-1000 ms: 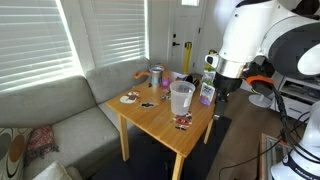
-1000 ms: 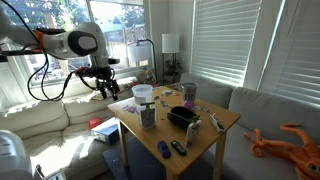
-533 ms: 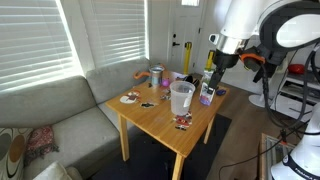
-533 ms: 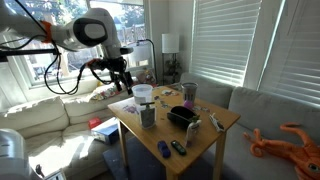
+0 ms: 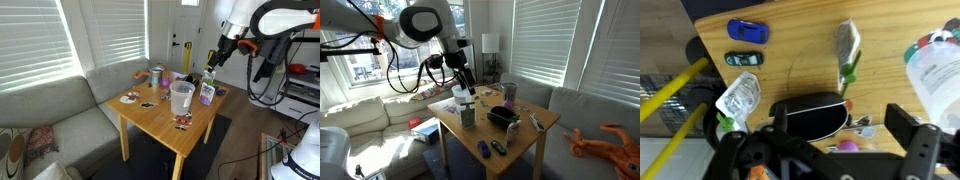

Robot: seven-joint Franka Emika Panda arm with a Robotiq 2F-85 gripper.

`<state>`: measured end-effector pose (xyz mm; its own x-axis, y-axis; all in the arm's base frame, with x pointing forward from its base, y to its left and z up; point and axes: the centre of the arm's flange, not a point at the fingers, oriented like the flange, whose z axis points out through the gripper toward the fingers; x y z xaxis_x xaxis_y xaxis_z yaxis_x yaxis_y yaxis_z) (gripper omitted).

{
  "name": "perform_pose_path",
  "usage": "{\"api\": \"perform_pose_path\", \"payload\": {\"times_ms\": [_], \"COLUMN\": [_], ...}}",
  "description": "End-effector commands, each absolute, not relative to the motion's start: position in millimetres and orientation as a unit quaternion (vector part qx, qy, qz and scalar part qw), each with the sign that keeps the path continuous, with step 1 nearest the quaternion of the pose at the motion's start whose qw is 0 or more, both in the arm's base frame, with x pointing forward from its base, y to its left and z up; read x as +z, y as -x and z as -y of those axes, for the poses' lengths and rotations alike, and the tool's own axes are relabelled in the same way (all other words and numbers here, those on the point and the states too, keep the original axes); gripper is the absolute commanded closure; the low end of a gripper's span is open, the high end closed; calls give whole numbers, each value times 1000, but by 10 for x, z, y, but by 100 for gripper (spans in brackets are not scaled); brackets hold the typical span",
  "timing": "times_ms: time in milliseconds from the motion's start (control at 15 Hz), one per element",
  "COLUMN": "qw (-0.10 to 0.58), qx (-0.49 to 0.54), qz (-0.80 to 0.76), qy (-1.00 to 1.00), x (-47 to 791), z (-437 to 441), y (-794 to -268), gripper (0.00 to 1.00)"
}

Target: Move the packet on the right to the left then place both packets in the clear cup

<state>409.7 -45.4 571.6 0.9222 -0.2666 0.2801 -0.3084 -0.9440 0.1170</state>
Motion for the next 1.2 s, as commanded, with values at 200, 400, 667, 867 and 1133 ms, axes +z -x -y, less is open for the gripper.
{"api": "perform_pose_path", "payload": {"times_ms": [200,400,667,867,1133], "qw": [96,95,95,93,91], "qx": [160,172,184,180,176], "qz": [199,160,118,111,100], "qy": [-962,-967,-971,-973,-975], "x": [5536,5444,5362,5272,5171], "z": [1105,1367,1714,1960,2212], "y": [-4169,-4211,-4331,-4361,-4402], "gripper": [0,0,0,0,0]}}
